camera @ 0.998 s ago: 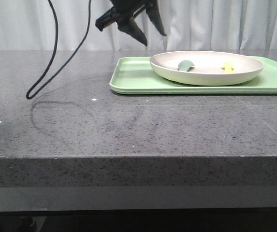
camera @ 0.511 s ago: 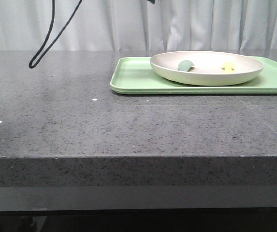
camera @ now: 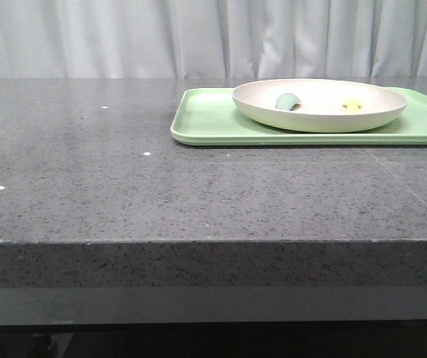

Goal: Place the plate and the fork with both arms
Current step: 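Raise the left gripper away from the plate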

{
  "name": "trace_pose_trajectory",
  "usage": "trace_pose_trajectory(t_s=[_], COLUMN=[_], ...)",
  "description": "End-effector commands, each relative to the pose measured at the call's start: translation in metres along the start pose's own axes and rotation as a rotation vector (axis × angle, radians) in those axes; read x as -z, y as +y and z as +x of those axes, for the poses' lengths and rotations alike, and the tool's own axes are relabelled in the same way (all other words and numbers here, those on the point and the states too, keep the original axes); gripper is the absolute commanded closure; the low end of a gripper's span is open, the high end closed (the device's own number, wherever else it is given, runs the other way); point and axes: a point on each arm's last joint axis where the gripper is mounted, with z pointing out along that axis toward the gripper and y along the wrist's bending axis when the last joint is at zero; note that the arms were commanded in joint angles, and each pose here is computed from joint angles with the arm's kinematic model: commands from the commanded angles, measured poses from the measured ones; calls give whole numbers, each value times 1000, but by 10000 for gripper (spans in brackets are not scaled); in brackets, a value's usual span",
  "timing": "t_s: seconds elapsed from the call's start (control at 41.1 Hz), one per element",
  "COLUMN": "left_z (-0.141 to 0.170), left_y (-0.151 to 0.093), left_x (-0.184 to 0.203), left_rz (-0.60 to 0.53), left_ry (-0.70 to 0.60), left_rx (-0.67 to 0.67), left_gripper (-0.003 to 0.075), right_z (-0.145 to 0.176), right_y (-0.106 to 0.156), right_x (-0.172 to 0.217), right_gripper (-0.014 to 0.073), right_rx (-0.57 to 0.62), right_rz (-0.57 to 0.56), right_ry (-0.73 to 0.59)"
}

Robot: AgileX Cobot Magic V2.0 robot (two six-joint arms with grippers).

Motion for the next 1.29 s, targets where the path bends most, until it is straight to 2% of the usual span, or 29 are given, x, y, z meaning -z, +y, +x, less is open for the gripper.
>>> trace_pose_trajectory(t_s=[0.0, 0.097, 0.17, 0.341, 0.511, 0.73, 1.12, 1.266], left_z=[10, 28, 41, 75, 113, 164, 279, 312], left_y=[3, 15, 24, 39, 49, 47, 43, 40], left_x=[48, 60, 72, 102, 132, 161, 173, 184], left_rz=[-74, -194, -236, -260, -280, -265, -230, -201], left_ry=[-27, 4, -2, -80, -234, -493, -729, -881], left_rx=[-34, -55, -41, -19, -9, -42, -82, -81], left_gripper=[739, 739, 739, 739, 739, 739, 739, 739], right_z=[-18, -18, -18, -18, -18, -19, -24, -25], right_y=[0, 0, 0, 0, 0, 0, -1, -1], right_x=[1, 1, 1, 1, 1, 1, 2, 2], right_gripper=[73, 73, 73, 73, 73, 73, 73, 73], right_rx=[-1, -1, -1, -1, -1, -1, -1, -1], right_rz=[10, 10, 10, 10, 10, 12, 19, 21], right_ry=[-110, -110, -110, -110, -112, -124, -175, -190])
